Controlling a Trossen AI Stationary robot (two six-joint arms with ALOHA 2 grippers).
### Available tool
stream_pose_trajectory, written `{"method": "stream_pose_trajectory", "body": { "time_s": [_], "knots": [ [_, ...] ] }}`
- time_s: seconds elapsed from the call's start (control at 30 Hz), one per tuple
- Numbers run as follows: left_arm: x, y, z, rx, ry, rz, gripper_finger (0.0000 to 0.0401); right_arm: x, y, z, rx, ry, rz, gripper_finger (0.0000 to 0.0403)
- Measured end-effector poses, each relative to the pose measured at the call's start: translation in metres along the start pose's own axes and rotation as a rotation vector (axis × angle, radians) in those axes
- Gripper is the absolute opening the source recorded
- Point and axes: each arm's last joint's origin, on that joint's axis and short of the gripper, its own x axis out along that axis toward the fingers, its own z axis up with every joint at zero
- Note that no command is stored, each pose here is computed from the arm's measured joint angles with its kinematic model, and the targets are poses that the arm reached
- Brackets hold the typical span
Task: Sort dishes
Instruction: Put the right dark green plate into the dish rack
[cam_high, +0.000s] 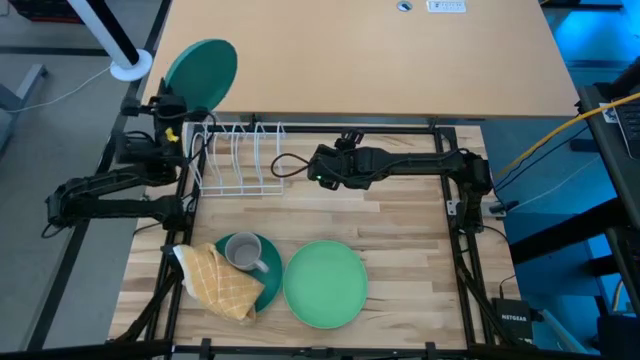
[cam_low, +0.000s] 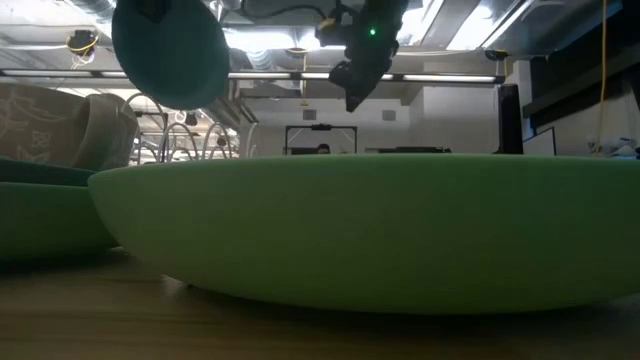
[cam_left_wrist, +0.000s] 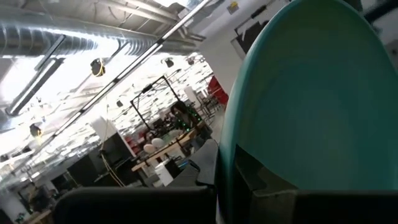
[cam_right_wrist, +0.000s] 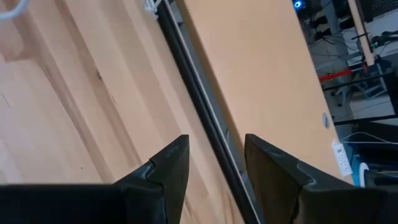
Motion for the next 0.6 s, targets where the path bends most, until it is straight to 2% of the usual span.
{"method": "stream_pose_trajectory", "body": {
  "time_s": [0.23, 0.6],
  "knots": [
    [0.007, -0.017, 0.000, 0.072, 0.030, 0.014, 0.0000, 0.008, 0.005, -0.007, -0.015, 0.020, -0.006, 0.0159],
    [0.016, -0.029, -0.003, -0.039, 0.105, 0.058, 0.0001, 0.007, 0.006, 0.002, 0.009, -0.047, -0.004, 0.0159]
  ]
}}
